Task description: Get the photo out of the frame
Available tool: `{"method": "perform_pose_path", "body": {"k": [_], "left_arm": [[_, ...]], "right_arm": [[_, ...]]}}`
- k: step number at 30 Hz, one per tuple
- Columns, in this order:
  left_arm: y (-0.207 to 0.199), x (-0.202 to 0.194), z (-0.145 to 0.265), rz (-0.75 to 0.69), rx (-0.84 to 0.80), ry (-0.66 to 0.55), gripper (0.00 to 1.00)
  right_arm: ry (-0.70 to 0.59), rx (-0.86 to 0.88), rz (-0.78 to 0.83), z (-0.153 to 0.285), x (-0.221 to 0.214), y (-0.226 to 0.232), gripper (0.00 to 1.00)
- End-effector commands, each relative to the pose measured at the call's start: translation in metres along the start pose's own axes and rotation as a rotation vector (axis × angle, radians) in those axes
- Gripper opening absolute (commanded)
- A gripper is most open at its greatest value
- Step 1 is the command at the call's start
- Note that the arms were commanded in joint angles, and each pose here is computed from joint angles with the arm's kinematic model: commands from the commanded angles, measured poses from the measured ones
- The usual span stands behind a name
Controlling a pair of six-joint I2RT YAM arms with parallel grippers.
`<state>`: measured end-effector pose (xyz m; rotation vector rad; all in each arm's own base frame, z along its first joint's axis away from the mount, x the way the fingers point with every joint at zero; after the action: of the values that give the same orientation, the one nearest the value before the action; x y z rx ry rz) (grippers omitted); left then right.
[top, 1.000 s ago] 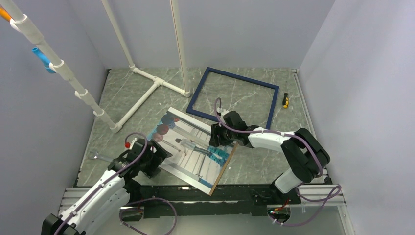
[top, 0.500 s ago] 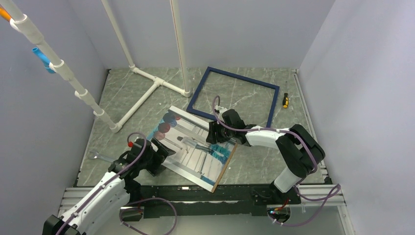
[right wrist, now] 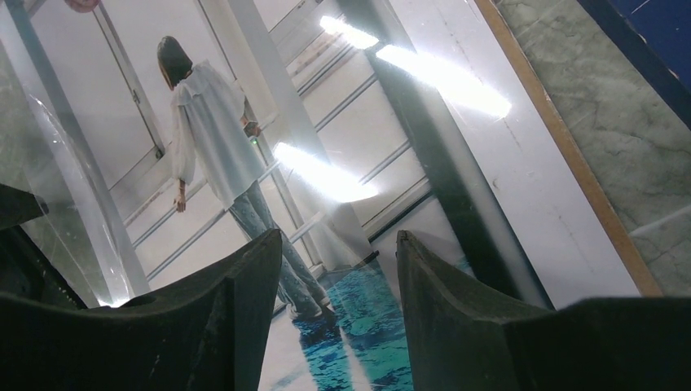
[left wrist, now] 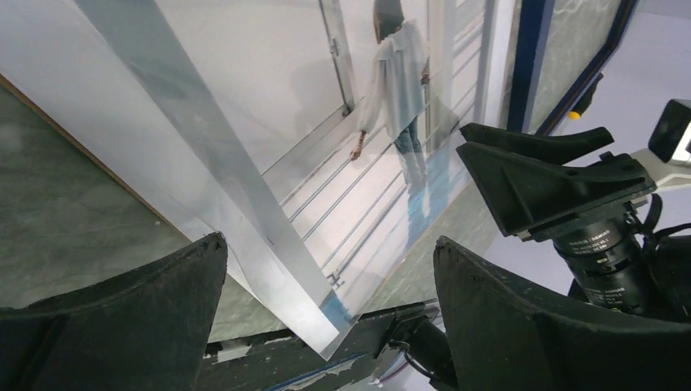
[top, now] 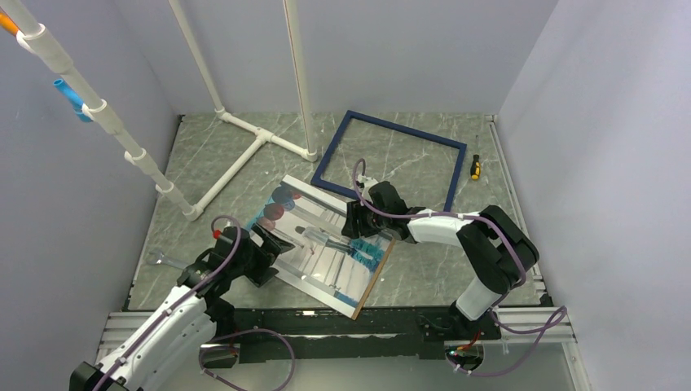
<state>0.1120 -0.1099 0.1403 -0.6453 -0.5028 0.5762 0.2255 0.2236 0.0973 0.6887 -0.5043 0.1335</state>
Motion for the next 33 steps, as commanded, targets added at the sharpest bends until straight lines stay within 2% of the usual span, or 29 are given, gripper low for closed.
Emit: {"method": "perform_pose_path", "body": {"k": [1,5,11,14,17,22,29,33], "left_arm": [[-0.029,0.012,0.012,0.000,-0.151,-0.063,0.98],[-0.025,0.011,0.008,0.009,-0.169,-0.079,0.98],[-0.023,0.010,0.005,-0.001,-0.146,-0.064,0.98],[-0.022,0.010,0.005,-0.006,-0.132,-0.058,0.98],[-0.021,0.010,0.007,-0.013,-0.110,-0.052,0.98],[-0.018,0.010,0.009,-0.010,-0.093,-0.069,0.99],[-0.023,0.011,0.011,-0.021,-0.108,-0.069,0.99],[-0.023,0.012,0.010,-0.032,-0.094,-0.066,0.99]], "right_arm": [[0.121,-0.066,-0.026,-0.002,-0.023,-0.010,0.57],[0.123,-0.056,0.003,-0.001,-0.023,-0.005,0.60],[0.052,-0.039,0.132,0.015,-0.020,0.021,0.80],[0.021,0.019,0.238,0.028,-0.021,0.040,0.89],[-0.014,0.062,0.410,0.038,-0.034,0.066,0.96],[-0.049,0.030,0.547,0.046,-0.061,0.098,0.97],[-0.138,-0.112,0.706,0.048,-0.095,0.122,0.95],[-0.110,-0.161,0.765,0.034,-0.110,0.131,0.92]]}}
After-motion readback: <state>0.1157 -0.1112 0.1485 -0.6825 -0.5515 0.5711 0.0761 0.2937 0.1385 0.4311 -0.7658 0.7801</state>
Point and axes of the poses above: each gripper's point midway between its finger pads, its own z axis back along the fingers, its own y axis along the line the jaws close on, x = y × z, the point moved 10 cm from there along z, back along the fingers, and after that the axes turned 13 degrees about -z, right-handed, at the moved point
